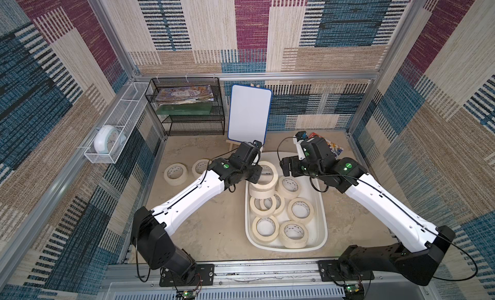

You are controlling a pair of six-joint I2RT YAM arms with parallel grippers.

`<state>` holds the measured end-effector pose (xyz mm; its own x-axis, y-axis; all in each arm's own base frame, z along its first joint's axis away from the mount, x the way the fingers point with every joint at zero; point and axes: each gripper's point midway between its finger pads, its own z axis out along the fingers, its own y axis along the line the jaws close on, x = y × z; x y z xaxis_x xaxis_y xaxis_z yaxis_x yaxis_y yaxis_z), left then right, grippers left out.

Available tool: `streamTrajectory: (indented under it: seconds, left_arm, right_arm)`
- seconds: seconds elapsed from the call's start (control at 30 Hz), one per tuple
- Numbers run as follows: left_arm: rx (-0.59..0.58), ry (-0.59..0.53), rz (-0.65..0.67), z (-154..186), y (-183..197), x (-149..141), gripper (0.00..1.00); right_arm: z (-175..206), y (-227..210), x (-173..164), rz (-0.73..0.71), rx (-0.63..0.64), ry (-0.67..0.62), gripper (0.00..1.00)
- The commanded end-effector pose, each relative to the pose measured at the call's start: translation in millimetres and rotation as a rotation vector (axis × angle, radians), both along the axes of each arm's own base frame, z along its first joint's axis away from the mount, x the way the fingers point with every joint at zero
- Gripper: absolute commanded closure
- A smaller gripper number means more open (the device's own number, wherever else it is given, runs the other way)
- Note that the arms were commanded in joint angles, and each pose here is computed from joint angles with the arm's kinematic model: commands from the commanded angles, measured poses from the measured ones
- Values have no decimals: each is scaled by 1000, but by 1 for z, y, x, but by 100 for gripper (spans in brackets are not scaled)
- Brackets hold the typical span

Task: Take out the art tape in the storage box
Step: Pick up the art tape from the storage box, then place the art tape at the center of the board.

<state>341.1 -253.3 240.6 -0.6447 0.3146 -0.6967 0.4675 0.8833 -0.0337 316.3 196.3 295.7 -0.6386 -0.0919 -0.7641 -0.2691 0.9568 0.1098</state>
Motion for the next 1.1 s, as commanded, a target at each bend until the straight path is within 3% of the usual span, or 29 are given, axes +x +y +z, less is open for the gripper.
streamTrajectory:
  seconds: [0.0, 0.17, 0.3, 0.6, 0.8, 1.07]
  left_arm:
    - [32, -76, 85, 18, 31, 18, 100]
    - [-25, -82, 254, 22, 100, 60, 100]
    - [-10, -36, 343, 0, 137, 95, 100]
    - [-2, 140, 290, -85, 128, 155, 100]
    - [8, 262, 301, -140, 134, 174, 100]
    - [7, 446, 340, -195, 173, 161, 100]
  right_arm:
    - [-5, -25, 2, -60, -36, 2, 1]
    - [-20, -39, 0, -75, -36, 35, 1]
    - [-33, -45, -3, -81, -46, 61, 0]
    - [-47, -55, -5, -95, -65, 93, 1]
    - [-54, -59, -6, -96, -76, 109, 0]
    - [-61, -62, -7, -96, -84, 119, 1]
